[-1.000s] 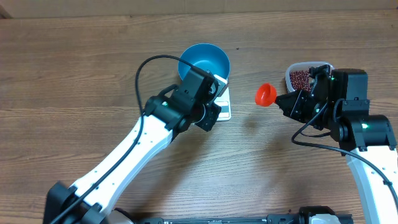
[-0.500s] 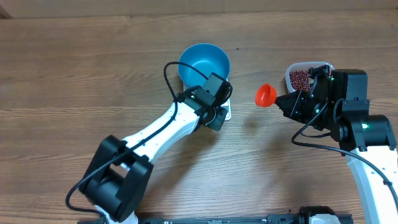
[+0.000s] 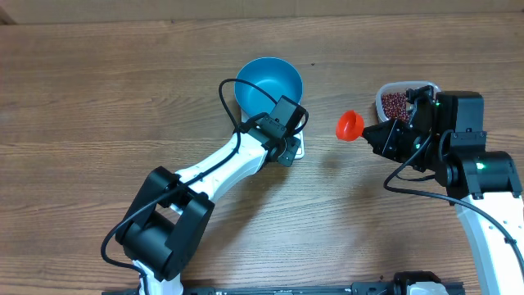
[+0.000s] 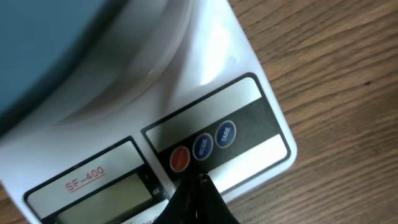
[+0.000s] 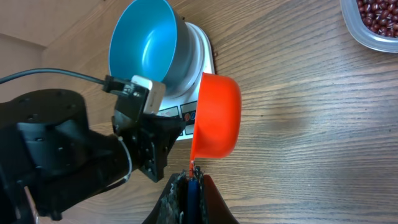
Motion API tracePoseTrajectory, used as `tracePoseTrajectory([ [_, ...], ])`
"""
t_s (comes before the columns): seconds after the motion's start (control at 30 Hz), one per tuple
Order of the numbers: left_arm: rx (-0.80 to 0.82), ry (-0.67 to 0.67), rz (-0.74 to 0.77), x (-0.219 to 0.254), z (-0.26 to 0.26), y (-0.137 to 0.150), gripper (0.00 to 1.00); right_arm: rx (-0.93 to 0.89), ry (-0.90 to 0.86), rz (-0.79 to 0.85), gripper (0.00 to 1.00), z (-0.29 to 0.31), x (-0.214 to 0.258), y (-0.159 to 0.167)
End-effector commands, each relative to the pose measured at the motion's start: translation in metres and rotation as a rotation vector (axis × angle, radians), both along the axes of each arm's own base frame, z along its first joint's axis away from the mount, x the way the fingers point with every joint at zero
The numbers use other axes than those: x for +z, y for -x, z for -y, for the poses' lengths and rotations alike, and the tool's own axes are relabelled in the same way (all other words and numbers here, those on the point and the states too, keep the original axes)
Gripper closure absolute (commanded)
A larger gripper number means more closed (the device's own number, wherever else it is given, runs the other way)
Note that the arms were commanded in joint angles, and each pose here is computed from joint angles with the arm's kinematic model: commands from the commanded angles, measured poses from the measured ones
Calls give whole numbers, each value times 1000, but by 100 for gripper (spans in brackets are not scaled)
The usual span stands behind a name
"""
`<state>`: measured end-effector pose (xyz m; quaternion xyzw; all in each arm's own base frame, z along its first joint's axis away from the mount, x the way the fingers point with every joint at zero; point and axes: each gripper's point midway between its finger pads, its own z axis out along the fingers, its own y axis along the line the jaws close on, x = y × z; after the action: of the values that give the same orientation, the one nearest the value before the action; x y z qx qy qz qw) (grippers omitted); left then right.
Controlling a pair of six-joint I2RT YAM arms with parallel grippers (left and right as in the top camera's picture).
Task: Scoop item into bowl and weigh 150g on scale
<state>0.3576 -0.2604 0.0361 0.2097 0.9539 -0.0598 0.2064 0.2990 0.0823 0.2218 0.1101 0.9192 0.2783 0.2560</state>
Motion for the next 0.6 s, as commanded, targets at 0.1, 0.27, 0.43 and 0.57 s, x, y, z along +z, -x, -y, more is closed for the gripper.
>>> tracePoseTrajectory([
  [0.1, 62, -55, 11, -18, -6, -9, 96, -1, 6, 21, 96, 2, 5, -3],
  [0.27, 65, -44, 28, -16, -3, -13, 96, -1, 6, 21, 96, 2, 5, -3],
  [0.43, 65, -38, 35, -15, -2, -14, 96, -1, 6, 21, 96, 2, 5, -3],
  [0.57, 65, -35, 39, -16, -1, -16, 96, -1, 6, 21, 96, 2, 5, -3],
])
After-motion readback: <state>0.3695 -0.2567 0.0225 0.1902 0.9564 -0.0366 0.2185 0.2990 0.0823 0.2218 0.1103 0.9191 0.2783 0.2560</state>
